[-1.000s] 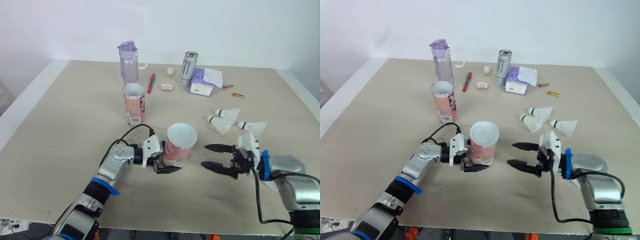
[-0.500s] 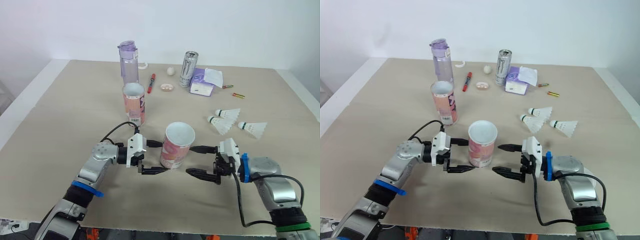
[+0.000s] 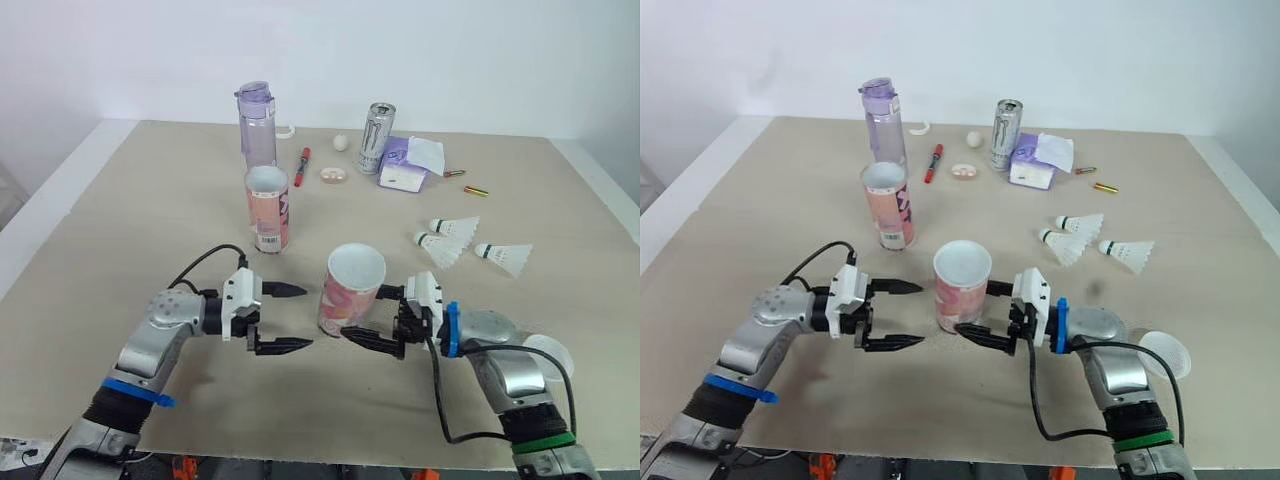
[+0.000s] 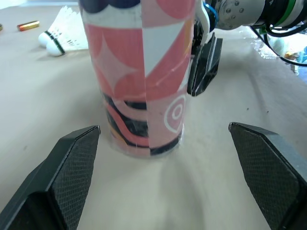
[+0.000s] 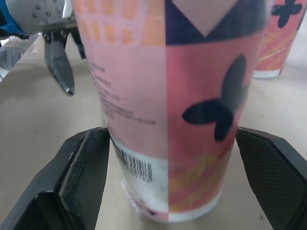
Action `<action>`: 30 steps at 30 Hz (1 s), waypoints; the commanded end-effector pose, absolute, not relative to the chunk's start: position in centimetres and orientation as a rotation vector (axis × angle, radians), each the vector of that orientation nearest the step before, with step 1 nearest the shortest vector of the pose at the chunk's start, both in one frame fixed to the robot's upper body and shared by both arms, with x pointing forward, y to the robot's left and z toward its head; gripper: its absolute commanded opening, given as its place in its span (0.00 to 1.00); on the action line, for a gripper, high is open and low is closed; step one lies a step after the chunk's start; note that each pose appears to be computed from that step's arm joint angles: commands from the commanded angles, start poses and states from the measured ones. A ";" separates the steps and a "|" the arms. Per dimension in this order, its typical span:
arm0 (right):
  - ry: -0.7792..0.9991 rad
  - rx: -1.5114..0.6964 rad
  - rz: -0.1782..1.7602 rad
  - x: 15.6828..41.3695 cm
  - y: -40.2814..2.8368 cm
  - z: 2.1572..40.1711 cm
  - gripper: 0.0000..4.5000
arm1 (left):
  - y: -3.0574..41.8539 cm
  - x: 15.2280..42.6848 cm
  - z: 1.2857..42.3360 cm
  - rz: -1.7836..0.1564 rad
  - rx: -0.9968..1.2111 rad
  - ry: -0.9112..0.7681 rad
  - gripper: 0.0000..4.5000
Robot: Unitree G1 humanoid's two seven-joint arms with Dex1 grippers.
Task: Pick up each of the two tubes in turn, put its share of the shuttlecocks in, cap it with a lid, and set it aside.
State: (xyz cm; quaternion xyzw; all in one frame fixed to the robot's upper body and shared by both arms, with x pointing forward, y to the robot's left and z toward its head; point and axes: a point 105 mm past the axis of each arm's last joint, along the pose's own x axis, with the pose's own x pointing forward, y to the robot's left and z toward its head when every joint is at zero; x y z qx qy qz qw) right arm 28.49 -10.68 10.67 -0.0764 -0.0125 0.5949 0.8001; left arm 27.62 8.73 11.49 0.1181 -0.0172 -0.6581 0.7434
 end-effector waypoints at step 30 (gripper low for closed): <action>-0.117 -0.178 1.371 29.2 -6.1 10.6 0.98 | 9.2 26.9 12.9 -1.417 0.271 -0.094 1.00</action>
